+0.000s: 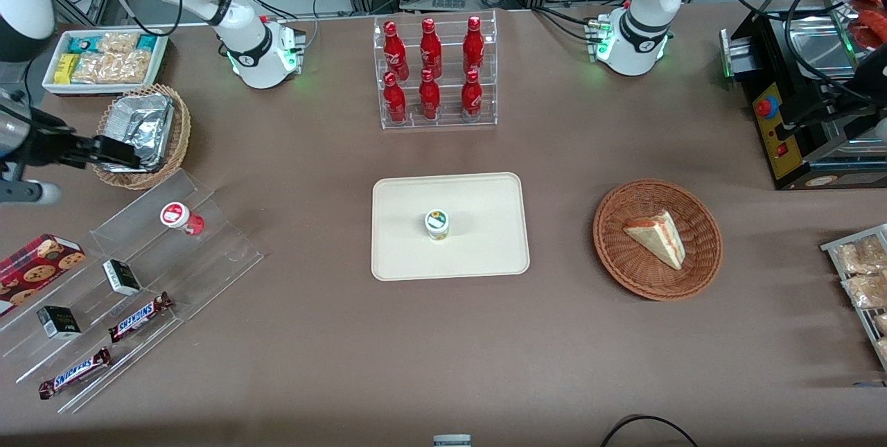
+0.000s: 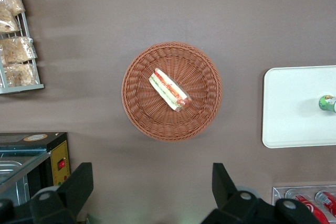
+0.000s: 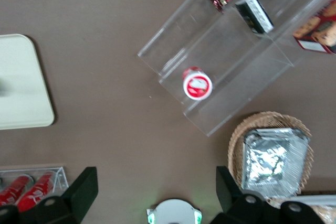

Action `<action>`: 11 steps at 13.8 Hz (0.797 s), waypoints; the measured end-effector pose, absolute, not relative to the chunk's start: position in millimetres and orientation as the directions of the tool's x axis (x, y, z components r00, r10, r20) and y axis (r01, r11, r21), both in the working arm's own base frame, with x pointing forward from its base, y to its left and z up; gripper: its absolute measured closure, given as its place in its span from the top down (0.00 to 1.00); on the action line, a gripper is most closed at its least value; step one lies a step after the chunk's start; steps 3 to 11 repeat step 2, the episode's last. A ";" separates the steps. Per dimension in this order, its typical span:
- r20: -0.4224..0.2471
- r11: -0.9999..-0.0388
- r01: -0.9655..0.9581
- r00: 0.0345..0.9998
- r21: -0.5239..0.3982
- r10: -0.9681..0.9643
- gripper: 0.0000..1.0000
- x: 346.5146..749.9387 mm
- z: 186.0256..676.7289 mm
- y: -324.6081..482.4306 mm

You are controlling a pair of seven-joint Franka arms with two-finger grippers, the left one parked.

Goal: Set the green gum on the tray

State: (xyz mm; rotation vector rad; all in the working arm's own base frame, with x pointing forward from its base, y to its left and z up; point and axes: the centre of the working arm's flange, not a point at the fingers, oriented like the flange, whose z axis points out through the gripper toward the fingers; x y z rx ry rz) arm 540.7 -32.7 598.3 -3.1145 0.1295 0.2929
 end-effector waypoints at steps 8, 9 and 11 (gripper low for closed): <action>-0.200 -0.996 -0.090 0.976 0.001 -0.088 1.00 530.7 606.9 -37.0; -0.200 -0.996 -0.090 0.976 0.001 -0.088 1.00 530.7 606.9 -37.0; -0.200 -0.996 -0.090 0.976 0.001 -0.088 1.00 530.7 606.9 -37.0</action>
